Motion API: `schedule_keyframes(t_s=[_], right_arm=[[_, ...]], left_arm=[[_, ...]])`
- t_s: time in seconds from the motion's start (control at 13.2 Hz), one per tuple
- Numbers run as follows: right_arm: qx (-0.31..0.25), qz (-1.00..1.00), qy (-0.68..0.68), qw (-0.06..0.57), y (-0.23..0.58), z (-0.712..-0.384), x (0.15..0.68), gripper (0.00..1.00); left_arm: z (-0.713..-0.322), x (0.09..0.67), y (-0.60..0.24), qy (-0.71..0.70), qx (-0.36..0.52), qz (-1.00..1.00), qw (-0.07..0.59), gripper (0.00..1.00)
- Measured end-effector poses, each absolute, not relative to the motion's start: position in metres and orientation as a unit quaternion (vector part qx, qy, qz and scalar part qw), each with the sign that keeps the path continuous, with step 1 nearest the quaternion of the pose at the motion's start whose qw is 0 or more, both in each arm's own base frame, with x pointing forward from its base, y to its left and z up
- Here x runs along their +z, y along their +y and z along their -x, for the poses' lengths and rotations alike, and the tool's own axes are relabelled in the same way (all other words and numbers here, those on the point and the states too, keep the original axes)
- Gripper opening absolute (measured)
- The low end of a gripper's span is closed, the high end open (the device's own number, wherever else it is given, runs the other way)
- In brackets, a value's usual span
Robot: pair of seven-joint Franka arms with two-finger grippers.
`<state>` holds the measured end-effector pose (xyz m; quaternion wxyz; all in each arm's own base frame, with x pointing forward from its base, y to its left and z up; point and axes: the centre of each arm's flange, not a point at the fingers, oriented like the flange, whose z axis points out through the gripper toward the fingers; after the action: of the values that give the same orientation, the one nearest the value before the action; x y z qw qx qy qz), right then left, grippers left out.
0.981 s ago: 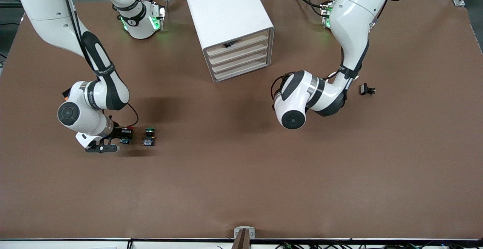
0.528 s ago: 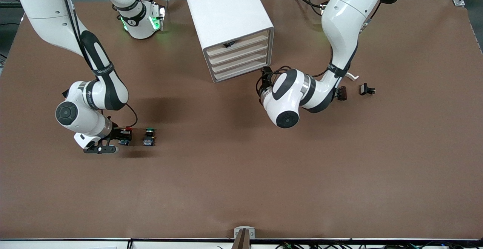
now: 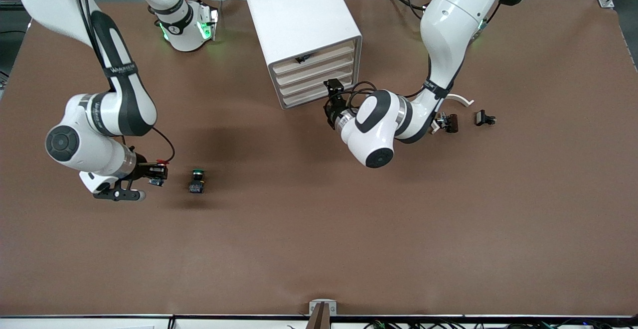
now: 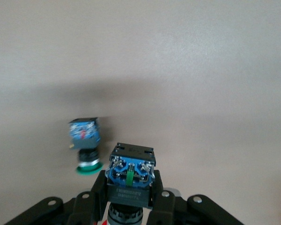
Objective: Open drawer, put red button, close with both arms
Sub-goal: 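Lift the red button with the right gripper while the left gripper pulls the drawer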
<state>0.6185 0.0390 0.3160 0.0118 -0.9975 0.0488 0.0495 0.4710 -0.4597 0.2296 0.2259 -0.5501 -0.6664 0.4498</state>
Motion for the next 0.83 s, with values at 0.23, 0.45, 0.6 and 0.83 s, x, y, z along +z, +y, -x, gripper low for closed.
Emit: schedule_keyframes(t_s=[0.23, 0.45, 0.6, 0.83], right_arm=[[0.083, 0.992, 0.093, 0.005, 0.067, -0.62, 0.379, 0.4], [0.105, 0.985, 0.137, -0.009, 0.106, -0.621, 0.443, 0.4], [0.113, 0.98, 0.165, -0.021, 0.143, -0.613, 0.473, 0.4], [0.11, 0.972, 0.202, -0.037, 0.205, -0.595, 0.501, 0.4]], left_arm=[[-0.446, 0.213, -0.476, -0.66, 0.451, 0.538, 0.269, 0.8], [-0.433, 0.206, -0.482, -0.654, 0.461, 0.52, 0.299, 0.67], [-0.429, 0.207, -0.484, -0.653, 0.465, 0.512, 0.309, 0.65], [-0.419, 0.203, -0.491, -0.653, 0.464, 0.505, 0.322, 0.55]])
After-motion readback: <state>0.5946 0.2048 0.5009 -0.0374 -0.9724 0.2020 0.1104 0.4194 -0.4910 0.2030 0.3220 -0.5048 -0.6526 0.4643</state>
